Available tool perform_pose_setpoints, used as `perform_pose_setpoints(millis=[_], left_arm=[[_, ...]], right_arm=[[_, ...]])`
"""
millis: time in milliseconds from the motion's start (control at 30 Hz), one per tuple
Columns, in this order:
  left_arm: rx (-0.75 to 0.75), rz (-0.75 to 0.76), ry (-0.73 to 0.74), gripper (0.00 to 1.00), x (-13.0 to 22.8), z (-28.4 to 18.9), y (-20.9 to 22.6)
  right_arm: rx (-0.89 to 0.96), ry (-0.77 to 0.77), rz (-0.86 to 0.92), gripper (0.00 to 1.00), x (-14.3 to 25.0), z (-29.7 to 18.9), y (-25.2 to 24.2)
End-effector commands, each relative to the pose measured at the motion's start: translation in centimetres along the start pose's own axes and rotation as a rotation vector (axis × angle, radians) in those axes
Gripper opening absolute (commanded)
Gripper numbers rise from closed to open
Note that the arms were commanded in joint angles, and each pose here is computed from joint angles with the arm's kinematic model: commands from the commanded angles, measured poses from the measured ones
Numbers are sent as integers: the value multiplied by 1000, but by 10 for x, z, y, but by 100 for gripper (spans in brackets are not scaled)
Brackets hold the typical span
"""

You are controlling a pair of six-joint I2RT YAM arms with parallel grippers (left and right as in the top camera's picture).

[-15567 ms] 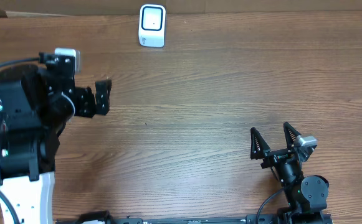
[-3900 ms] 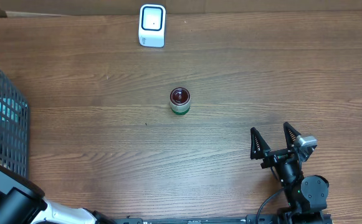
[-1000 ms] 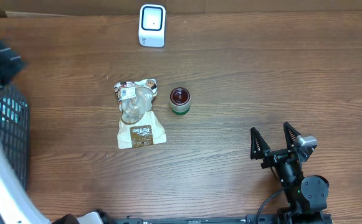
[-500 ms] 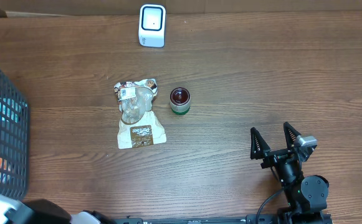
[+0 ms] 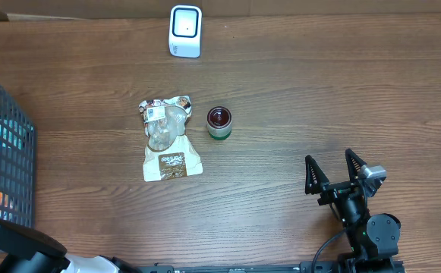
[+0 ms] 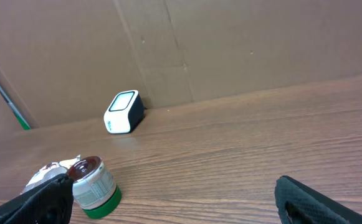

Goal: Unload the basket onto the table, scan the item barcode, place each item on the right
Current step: 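Move the left gripper back into the basket toward the mint-green pack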

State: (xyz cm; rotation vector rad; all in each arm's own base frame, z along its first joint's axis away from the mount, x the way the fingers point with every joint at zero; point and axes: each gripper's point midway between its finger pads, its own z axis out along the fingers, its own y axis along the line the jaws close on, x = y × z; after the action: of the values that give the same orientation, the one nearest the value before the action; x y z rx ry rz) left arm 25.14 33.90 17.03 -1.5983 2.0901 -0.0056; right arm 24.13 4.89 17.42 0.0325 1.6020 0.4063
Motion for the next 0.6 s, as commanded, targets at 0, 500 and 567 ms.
perform_pose_setpoints(millis=[0, 500, 567], left_arm=[[33, 75, 35, 93, 11, 20, 2], [38, 58, 158, 89, 31, 81, 13], [43, 59, 163, 89, 32, 83, 13]], right_arm=[[5, -6, -5, 100, 1, 0, -1], [5, -6, -5, 100, 1, 0, -1], [5, -6, -5, 100, 1, 0, -1]])
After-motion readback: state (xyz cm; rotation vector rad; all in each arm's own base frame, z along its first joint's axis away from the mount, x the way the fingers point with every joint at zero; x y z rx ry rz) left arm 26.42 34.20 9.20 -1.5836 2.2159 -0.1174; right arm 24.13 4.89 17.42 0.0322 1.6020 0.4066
